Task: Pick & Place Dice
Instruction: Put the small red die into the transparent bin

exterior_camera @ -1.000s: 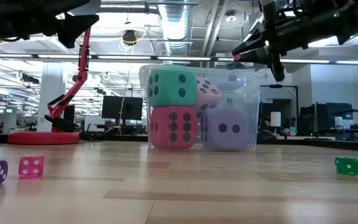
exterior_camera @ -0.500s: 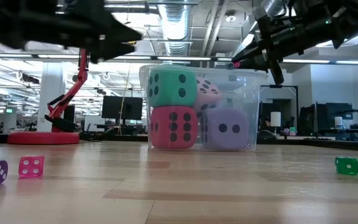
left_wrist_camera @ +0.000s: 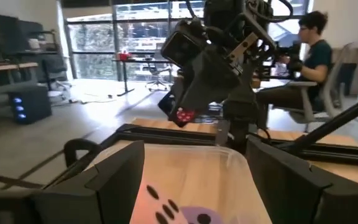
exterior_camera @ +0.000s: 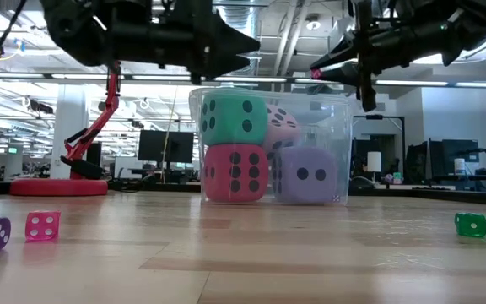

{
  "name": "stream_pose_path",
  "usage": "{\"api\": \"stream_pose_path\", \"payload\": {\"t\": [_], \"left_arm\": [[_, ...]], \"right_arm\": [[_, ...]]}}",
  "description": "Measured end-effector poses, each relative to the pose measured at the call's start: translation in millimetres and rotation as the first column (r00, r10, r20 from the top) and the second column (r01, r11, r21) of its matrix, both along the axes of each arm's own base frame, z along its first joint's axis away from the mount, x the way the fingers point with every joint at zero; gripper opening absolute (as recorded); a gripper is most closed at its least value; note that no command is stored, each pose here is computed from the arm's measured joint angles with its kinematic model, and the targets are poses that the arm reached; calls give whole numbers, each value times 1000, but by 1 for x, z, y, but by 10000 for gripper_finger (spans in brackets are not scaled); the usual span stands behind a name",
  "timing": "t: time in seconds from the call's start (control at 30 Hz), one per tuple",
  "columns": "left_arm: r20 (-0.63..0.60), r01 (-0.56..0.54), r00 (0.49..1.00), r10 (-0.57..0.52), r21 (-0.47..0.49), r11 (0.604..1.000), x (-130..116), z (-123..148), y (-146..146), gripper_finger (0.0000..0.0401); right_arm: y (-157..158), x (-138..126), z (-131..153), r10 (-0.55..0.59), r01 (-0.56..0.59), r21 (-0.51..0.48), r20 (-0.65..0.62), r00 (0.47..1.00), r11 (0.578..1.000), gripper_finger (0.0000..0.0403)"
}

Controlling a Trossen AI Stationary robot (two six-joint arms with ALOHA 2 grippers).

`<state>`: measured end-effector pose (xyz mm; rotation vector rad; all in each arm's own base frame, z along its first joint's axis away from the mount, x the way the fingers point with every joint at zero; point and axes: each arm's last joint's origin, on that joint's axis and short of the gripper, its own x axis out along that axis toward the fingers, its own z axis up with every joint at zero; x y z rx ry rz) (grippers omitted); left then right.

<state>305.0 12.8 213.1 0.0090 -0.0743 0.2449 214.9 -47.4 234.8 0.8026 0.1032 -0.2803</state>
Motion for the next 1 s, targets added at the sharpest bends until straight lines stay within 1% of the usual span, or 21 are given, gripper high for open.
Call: {"api": "stream_pose_path", "payload": {"t": [0.13, 0.23, 0.47, 0.57, 0.7, 0.93, 1.0], "left_arm": [[-10, 87, 996, -87, 5, 996, 14, -3, 3, 274], [-8, 129, 992, -129, 11, 992, 26, -2, 3, 274], [-9, 151, 989, -151, 15, 988, 61, -8, 4, 274], [-22, 146, 989, -146, 12, 989, 68, -13, 6, 274], [-20, 146, 989, -146, 11, 989, 73, -15, 6, 274], [-24, 146, 989, -146, 10, 989, 73, -16, 6, 274], [-24, 143, 989, -143, 10, 990, 73, -16, 6, 274]], "right_arm": [[0, -1, -3, 0, 0, 8, -26, 1000, 1000, 69], [0, -1, -3, -2, 2, 18, -31, 1000, 1000, 69], [0, -1, -3, 3, -3, 3, -35, 999, 1000, 69], [0, -1, -3, 6, -6, -1, -30, 1000, 1000, 72], [0, 0, -2, 7, -8, -6, -27, 1000, 1000, 93], [0, 0, -2, 11, -11, -16, -30, 999, 1000, 154], [1, 0, -2, 28, -28, -6, -26, 999, 1000, 172]]}}
